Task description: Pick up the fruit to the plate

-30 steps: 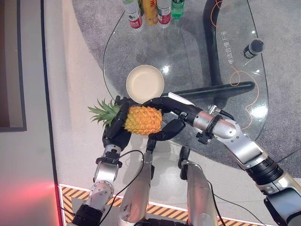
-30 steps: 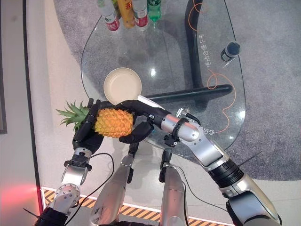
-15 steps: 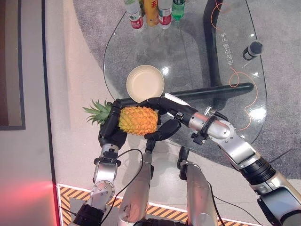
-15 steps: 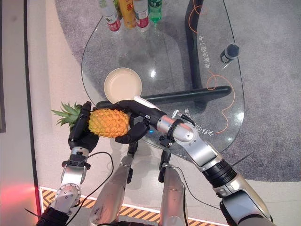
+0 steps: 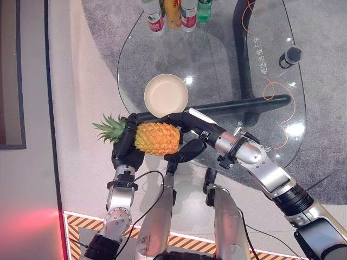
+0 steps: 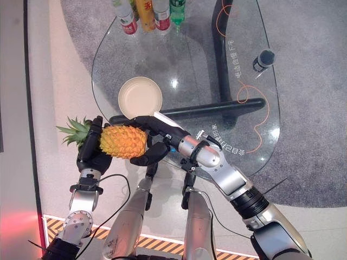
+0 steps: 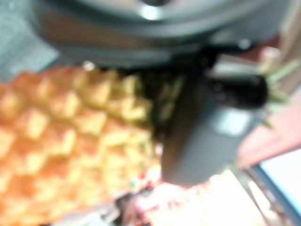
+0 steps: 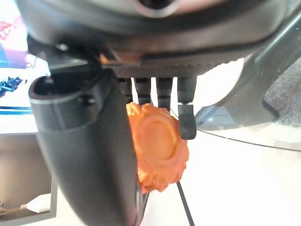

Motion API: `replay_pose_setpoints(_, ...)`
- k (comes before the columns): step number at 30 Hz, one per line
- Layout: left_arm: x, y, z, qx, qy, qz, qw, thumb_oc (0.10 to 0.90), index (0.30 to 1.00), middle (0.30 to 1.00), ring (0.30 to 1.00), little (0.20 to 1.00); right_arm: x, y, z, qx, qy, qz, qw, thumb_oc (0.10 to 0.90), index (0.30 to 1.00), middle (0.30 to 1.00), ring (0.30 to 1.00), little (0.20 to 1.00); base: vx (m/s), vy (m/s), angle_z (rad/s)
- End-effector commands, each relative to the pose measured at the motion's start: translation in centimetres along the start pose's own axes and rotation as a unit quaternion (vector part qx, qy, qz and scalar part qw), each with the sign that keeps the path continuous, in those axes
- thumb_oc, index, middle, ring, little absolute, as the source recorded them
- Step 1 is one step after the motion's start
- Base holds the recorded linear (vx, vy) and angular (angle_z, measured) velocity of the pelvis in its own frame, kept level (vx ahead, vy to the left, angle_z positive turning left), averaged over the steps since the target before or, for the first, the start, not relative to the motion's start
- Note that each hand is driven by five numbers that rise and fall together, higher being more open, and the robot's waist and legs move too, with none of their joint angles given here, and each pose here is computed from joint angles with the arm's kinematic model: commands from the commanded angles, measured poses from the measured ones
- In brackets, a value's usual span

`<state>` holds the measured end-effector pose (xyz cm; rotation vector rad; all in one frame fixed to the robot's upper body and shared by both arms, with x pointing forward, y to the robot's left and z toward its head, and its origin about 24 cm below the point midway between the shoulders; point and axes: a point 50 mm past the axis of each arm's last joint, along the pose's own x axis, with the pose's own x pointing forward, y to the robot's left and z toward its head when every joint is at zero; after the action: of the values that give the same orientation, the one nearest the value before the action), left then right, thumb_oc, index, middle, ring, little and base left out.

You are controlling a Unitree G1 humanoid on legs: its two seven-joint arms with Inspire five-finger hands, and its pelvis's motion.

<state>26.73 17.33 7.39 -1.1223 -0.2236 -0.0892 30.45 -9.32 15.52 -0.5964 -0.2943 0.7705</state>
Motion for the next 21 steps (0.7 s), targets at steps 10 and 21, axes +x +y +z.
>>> replay_pose_setpoints(10,2.3,-6.7,3.3,-0.007,-0.115,-0.188,0.975,0.1,0.3,0.3,0.3,0.2,-0.3,0.3,2.8,-0.003,-0.095,-0.073,0.993,0.8,0.9,0.9,0.9,0.9,0.0,0.0,0.0)
replay_pose_setpoints(21,2.2,-6.1,5.0,0.051,-0.164,-0.171,0.97,0.1,0.3,0.3,0.3,0.2,-2.6,-1.3,0.9,0.001,-0.06,-0.152,0.986,0.8,0.9,0.9,0.9,0.9,0.0,0.0,0.0)
